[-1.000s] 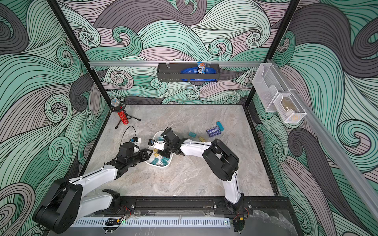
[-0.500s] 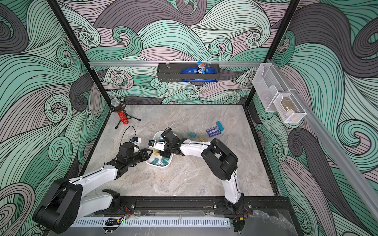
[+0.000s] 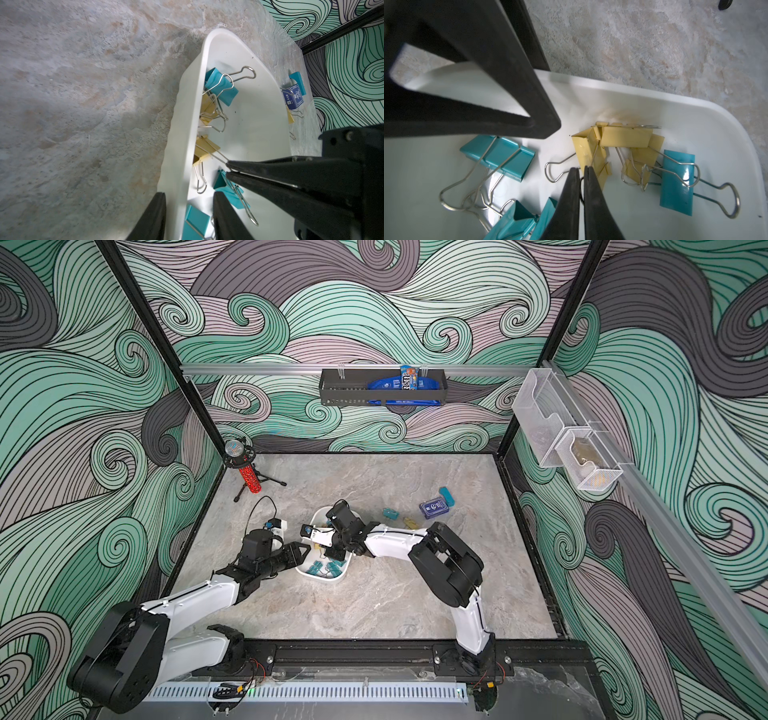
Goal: Take out the binder clips from the storage box
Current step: Pick up the binder clip from the storage box.
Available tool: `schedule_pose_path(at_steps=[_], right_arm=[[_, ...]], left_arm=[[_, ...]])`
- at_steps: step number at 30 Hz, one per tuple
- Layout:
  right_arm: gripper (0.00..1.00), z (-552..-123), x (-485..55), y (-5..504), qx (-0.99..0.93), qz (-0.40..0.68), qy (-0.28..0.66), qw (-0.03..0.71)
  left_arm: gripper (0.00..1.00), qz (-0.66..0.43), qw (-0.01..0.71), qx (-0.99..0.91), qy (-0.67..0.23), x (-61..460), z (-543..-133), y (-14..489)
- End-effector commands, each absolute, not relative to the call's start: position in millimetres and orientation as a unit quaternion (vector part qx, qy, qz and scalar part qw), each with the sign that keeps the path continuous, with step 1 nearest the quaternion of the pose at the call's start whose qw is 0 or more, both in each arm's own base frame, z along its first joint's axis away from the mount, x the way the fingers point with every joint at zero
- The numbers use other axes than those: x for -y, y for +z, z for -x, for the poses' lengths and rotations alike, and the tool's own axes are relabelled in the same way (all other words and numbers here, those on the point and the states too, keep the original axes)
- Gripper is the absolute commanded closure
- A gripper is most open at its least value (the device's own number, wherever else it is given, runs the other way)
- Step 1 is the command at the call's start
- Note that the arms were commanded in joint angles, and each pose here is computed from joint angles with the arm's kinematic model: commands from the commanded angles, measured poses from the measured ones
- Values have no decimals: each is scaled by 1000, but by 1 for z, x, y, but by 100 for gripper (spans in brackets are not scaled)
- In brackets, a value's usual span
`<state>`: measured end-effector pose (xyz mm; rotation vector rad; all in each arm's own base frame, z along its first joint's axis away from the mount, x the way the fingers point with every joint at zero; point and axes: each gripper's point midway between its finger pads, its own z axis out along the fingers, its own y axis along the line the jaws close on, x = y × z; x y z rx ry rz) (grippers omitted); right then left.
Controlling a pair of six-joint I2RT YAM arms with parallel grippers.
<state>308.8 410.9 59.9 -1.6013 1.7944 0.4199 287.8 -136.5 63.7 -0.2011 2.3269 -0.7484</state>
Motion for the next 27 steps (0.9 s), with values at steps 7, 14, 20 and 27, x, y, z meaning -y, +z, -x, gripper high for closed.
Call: schedule_pose_path(at_steps=[7,14,20,27], right_arm=[[98,-307,-396,77,-702,603,138,353],[100,-308,-393,95,-700,596,135,370],[100,-313,-387,112,-702,584,120,390],[100,-330,-366,148,-709,552,85,431]], left_arm=[[59,74,338,-890,-297,139,-289,66],[59,74,336,-891,-296,139,-289,65],[59,73,337,-891,-296,139,-289,65],[59,72,337,-890,-297,139,-289,66]])
